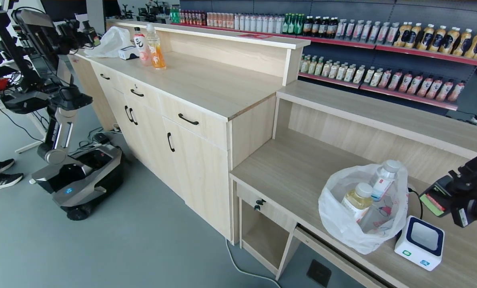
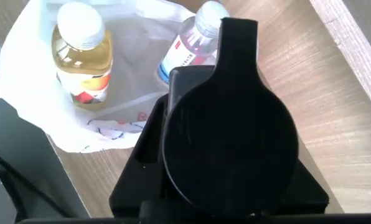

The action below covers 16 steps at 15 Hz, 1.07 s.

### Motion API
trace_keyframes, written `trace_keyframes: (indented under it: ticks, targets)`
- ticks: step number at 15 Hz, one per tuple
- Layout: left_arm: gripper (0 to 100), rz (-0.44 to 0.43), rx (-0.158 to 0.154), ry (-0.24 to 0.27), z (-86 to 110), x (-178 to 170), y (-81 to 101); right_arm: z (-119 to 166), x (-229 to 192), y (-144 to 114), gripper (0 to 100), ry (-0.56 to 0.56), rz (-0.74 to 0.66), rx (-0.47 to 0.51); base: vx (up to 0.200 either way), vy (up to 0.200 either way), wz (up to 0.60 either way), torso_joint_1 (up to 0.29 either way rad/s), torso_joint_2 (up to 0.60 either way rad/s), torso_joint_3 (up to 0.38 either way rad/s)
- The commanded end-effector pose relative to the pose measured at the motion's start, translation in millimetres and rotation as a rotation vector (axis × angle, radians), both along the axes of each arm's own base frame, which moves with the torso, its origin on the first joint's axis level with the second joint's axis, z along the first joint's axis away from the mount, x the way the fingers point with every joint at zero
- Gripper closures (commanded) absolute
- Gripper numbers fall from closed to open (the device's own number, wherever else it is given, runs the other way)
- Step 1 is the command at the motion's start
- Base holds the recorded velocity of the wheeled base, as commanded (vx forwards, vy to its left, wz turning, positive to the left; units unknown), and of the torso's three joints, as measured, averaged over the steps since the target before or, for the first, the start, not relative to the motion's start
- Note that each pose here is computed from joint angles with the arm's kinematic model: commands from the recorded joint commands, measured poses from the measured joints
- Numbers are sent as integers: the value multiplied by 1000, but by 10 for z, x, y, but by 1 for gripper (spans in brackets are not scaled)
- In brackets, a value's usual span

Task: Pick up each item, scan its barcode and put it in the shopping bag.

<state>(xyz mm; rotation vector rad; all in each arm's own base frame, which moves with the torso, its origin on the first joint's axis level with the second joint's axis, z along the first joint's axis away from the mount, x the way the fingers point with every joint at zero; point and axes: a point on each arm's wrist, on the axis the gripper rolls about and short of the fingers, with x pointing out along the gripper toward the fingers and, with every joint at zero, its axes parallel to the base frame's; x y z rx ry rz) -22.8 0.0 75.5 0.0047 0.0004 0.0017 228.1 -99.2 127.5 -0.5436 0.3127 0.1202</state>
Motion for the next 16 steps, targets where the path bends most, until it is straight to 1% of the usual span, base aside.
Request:
trace_keyframes:
  ticks: [1, 2, 3, 6, 8, 11, 12, 14, 16]
  targets:
    - [0, 0, 0, 0, 0, 0, 0, -99, 49, -22, 100, 34, -11, 48, 0, 0, 0, 0, 0, 0]
    - [0, 0, 0, 0, 0, 0, 0, -147, 74, -40, 100, 52, -28, 93, 0, 0, 0, 0, 0, 0]
    - [0, 0, 0, 0, 0, 0, 0, -209, 98, -69, 100, 76, -56, 165, 0, 0, 0, 0, 0, 0]
    - [0, 0, 0, 0, 0, 0, 0, -422, 146, -88, 100, 177, -78, 249, 0, 0, 0, 0, 0, 0]
    - [0, 0, 0, 0, 0, 0, 0, -543, 203, -106, 100, 202, -77, 260, 0, 0, 0, 0, 0, 0]
    - [0, 0, 0, 0, 0, 0, 0, -721, 369, -157, 100, 206, -69, 262, 0, 0, 0, 0, 0, 0]
    - [0, 0, 0, 0, 0, 0, 0, -748, 404, -139, 100, 208, -57, 261, 0, 0, 0, 0, 0, 0]
    - [0, 0, 0, 0, 0, 0, 0, -833, 549, -79, 100, 175, -19, 244, 0, 0, 0, 0, 0, 0]
    - [0, 0, 0, 0, 0, 0, 0, -876, 628, 26, 100, 181, 22, 242, 0, 0, 0, 0, 0, 0]
